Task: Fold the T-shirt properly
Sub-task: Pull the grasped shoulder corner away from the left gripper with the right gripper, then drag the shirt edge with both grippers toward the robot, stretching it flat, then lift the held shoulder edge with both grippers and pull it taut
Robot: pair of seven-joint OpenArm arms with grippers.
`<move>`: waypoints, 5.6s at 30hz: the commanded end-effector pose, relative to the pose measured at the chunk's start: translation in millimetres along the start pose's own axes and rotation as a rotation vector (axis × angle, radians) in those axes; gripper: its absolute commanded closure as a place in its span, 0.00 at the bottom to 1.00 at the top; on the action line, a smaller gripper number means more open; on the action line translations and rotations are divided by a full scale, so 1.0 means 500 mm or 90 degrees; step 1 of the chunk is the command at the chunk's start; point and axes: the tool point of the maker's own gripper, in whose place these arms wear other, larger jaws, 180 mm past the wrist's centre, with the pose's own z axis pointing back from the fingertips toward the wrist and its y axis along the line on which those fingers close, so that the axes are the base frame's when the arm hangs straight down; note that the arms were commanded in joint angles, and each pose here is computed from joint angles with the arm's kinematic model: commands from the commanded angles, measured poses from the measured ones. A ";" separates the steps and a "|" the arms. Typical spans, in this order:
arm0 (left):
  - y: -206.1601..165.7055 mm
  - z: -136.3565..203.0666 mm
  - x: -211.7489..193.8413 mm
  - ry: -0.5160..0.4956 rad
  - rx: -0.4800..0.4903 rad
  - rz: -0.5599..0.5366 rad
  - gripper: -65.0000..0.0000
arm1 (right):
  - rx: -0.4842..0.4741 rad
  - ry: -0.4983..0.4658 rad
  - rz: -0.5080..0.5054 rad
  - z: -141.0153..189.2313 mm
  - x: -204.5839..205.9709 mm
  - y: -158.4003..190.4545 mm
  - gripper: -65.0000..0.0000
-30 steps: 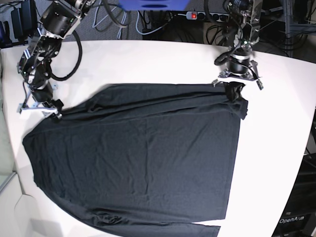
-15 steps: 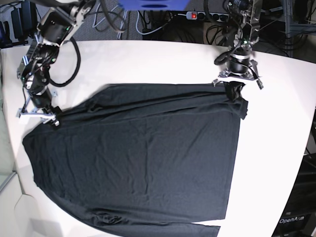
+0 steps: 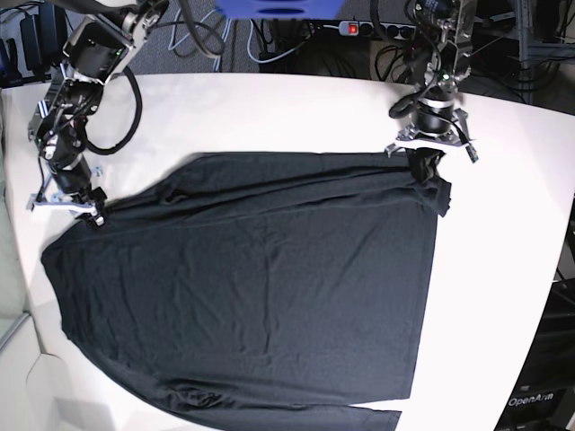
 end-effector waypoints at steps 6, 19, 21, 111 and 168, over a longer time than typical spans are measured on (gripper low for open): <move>-0.011 -0.002 0.022 -0.023 -0.015 -0.002 0.94 | -0.024 0.024 0.005 0.004 -0.011 -0.015 1.00; -0.007 0.023 0.017 -0.020 -0.013 -0.001 0.94 | -0.028 -0.020 0.059 0.059 0.026 -0.015 1.00; -0.011 0.028 0.023 -0.025 -0.017 -0.001 0.94 | -0.027 -0.026 0.067 0.066 0.031 -0.013 1.00; -0.069 -0.032 0.115 0.113 -0.072 -0.067 0.94 | -0.102 -0.084 0.211 0.103 0.124 0.048 1.00; -0.128 -0.169 0.218 0.092 -0.092 -0.042 0.94 | -0.052 -0.093 0.241 -0.029 0.176 0.129 1.00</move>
